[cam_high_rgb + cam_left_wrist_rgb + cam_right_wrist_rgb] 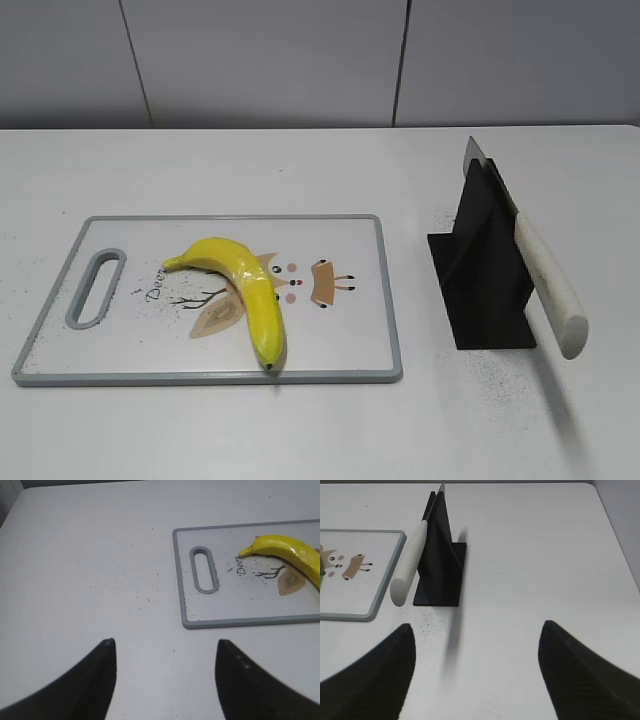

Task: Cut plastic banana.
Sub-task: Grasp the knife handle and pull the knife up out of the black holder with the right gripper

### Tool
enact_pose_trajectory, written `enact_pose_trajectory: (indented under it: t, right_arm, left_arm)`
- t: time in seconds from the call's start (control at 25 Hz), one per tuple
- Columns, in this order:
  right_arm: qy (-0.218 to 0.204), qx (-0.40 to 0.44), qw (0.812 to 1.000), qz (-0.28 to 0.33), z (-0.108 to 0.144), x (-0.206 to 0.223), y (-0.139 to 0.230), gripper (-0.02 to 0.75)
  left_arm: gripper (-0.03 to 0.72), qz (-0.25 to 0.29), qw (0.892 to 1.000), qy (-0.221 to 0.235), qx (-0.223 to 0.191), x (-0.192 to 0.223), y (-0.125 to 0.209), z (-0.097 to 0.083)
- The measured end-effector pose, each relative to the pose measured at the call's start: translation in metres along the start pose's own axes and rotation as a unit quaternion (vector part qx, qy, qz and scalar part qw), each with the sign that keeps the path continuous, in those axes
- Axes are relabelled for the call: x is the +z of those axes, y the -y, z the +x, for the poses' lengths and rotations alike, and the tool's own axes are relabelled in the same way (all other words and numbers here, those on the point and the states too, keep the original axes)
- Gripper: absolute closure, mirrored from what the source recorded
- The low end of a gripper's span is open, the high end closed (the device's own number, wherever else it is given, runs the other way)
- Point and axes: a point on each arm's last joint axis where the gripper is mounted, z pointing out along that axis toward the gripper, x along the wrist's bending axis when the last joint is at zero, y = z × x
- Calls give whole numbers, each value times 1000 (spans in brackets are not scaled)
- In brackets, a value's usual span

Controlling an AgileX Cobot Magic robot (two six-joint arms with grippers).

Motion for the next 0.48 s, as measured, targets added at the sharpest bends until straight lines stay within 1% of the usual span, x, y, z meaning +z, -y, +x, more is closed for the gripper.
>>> enact_pose_trajectory:
  t: [0.48]
  right_arm:
    - [-5, 4, 1000, 0, 1, 0, 0, 169]
  left_arm:
    - [103, 0, 1000, 0, 0, 0, 0, 0]
